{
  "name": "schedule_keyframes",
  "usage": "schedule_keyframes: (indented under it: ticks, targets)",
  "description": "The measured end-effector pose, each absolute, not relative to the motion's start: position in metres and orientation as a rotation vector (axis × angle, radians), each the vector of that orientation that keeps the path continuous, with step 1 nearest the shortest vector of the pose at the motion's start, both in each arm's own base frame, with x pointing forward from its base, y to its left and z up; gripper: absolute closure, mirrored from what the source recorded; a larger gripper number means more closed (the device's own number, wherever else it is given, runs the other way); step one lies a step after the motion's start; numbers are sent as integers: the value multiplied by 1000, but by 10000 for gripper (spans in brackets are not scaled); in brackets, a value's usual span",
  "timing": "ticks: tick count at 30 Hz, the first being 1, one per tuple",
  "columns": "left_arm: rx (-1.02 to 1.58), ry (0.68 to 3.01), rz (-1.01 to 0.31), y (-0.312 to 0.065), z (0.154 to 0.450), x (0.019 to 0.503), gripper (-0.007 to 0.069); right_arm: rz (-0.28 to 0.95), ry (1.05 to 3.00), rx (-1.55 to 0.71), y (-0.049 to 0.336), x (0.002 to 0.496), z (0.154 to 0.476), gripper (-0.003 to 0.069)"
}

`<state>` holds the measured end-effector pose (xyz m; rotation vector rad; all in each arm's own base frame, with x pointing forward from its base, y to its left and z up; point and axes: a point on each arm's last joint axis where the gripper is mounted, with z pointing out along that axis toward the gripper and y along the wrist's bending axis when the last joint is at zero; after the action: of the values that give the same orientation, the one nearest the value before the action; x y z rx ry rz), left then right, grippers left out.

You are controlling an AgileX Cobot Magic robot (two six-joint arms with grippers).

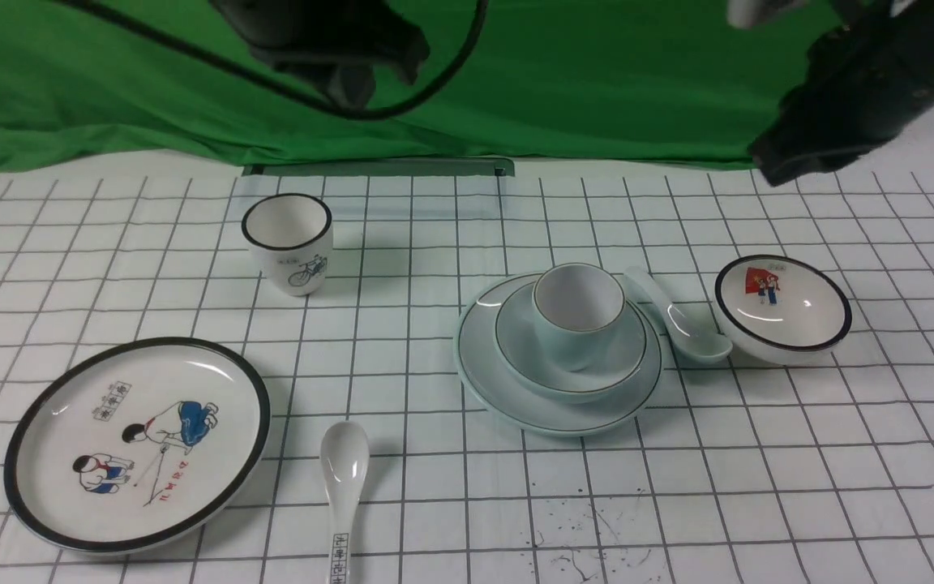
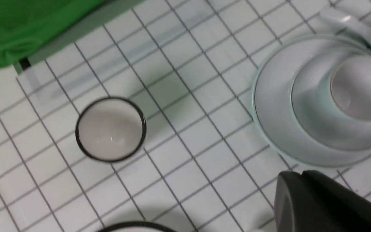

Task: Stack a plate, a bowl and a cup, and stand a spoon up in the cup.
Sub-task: Use the right arm to grab a blue soup spoon

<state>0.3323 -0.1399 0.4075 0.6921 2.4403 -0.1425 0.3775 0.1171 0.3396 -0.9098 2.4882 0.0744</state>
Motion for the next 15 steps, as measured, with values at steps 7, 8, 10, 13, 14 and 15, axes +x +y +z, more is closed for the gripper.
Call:
schedule_keyframes:
  ticks: [7,8,10,13,14,15]
  targets:
    - [682,2447,-173,-125,388,291,664,-23,2489,-1028,153,410,282,249]
    - [680,2448,-175,-122,384,285,664,-44,2497,-1036,156,416,269,224]
    - [676,2444,-179,-120,379,278,663,-62,2502,-1029,159,423,256,214]
    - [676,2455,-178,-118,370,274,663,-85,2511,-1016,161,433,233,215]
    - [676,2455,-178,-118,370,274,663,-84,2510,-1010,161,434,232,215]
    - [676,2456,-178,-118,369,274,663,-84,2518,-999,162,437,224,215]
